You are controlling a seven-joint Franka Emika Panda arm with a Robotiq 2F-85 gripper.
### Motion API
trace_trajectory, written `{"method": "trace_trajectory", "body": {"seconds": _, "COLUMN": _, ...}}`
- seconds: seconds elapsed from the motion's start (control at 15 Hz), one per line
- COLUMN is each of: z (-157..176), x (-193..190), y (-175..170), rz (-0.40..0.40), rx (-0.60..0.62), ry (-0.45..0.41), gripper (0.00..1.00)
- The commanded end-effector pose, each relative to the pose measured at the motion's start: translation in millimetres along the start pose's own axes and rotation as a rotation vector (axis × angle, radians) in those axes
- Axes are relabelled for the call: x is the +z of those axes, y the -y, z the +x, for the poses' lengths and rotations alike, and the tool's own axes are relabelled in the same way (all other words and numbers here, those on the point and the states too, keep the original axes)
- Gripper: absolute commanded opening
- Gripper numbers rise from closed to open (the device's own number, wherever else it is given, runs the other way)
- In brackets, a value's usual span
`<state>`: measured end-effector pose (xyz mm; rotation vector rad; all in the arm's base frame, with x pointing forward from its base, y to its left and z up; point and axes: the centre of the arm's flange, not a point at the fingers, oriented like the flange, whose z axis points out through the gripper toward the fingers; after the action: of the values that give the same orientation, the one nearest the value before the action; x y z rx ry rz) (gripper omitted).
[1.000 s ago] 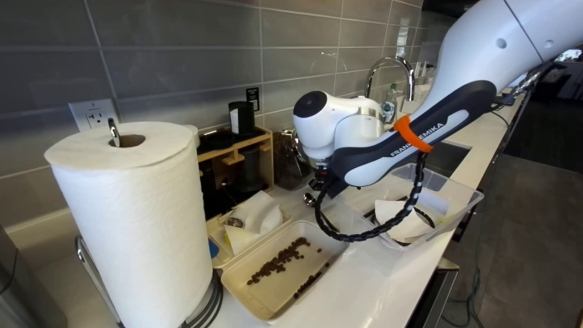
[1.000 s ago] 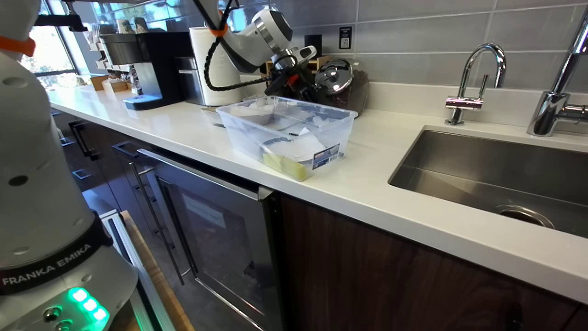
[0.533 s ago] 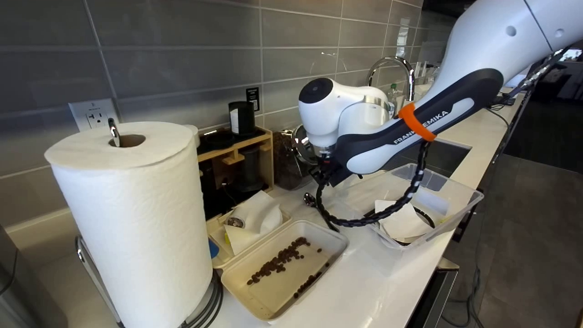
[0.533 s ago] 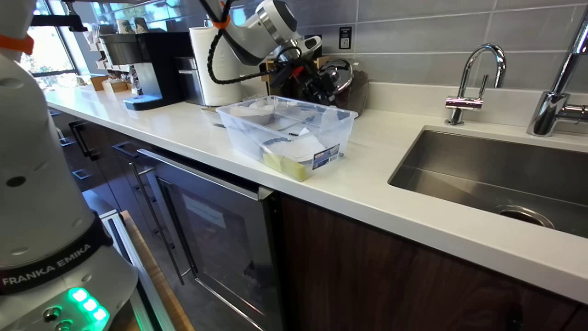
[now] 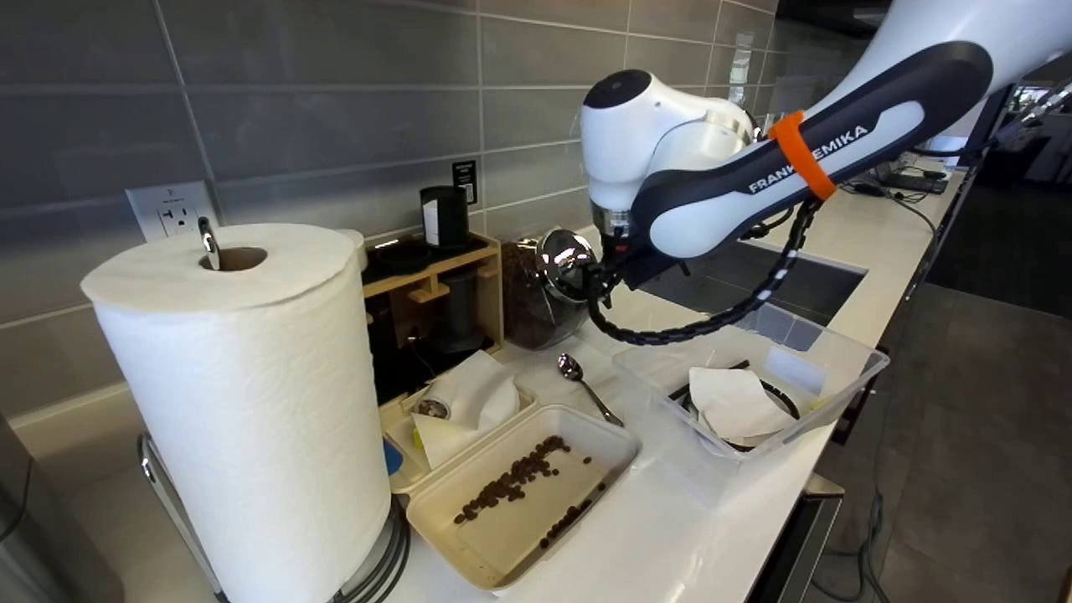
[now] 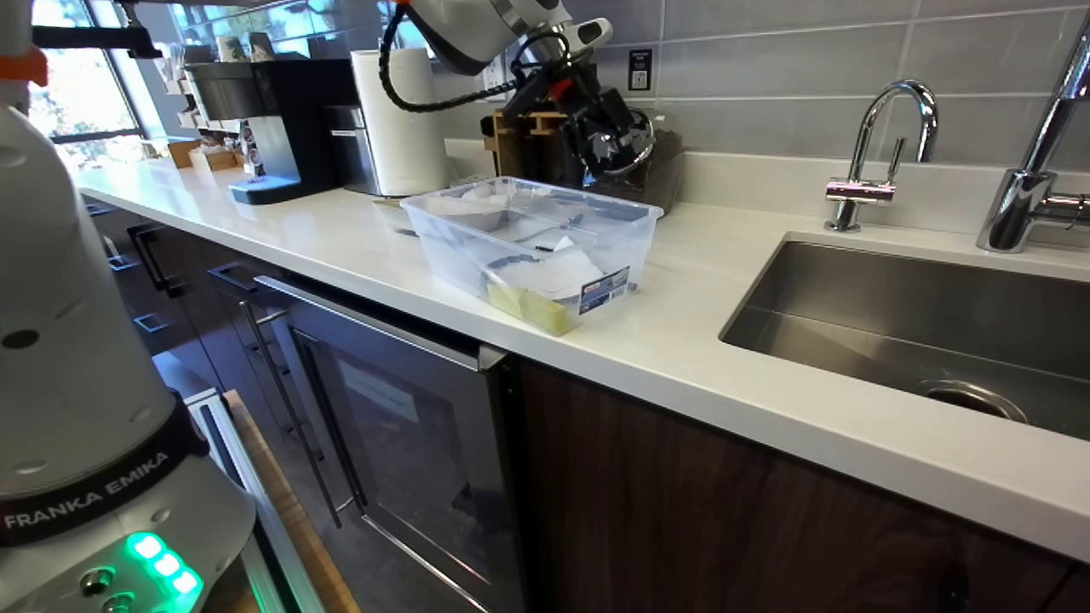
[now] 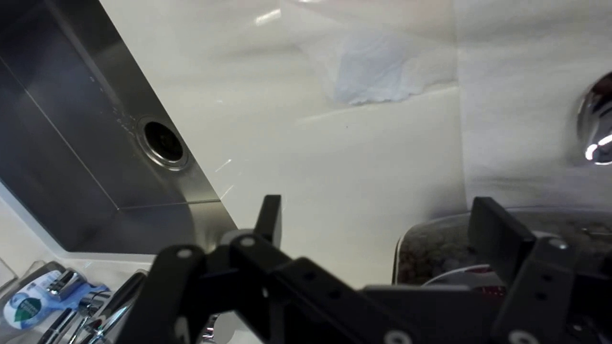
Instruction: Move the tissue to the right
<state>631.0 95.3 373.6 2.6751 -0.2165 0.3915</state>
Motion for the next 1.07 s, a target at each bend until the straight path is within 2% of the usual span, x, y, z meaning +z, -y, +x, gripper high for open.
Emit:
{"method": "trace_trajectory", "body": {"seconds": 0.0, "z": -21, "x": -26, "y": -21, "rz": 0.144, "rx": -0.021, "ry": 0.078, "gripper": 1.00}}
{"method": "trace_trajectory", "body": {"seconds": 0.13, "z": -29, "x": -39, "y": -31, "rz": 0.212, "rx": -0.026, "ry": 0.116, "gripper": 1.00}}
{"method": "trace_trajectory", "body": {"seconds": 0.4, "z": -41, "x": -70, "y": -59, "rz": 0.340, "rx": -0.005, "ry": 0.133, "gripper": 1.00}}
{"method": "trace_trajectory", "body": {"seconds": 0.53, "z": -45, "x": -88, "y": -77, "rz": 0.361, "rx": 0.014, "ry": 0.139, "gripper": 1.00}}
{"method": "trace_trajectory", "body": {"seconds": 0.73, "z": -54, "x": -116, "y": -104, "rz": 0.372, "rx": 0.035, "ry": 0.195, "gripper": 1.00}}
{"method": "trace_trajectory", "body": {"seconds": 0.87, "z": -61, "x": -134, "y": -122, "rz": 0.402, "rx": -0.007, "ry": 0.217, "gripper": 1.00}}
{"method": "trace_trajectory", "body": {"seconds": 1.0, "z": -67, "x": -153, "y": -133, "rz": 0.441, "rx": -0.016, "ry": 0.204, "gripper": 1.00}}
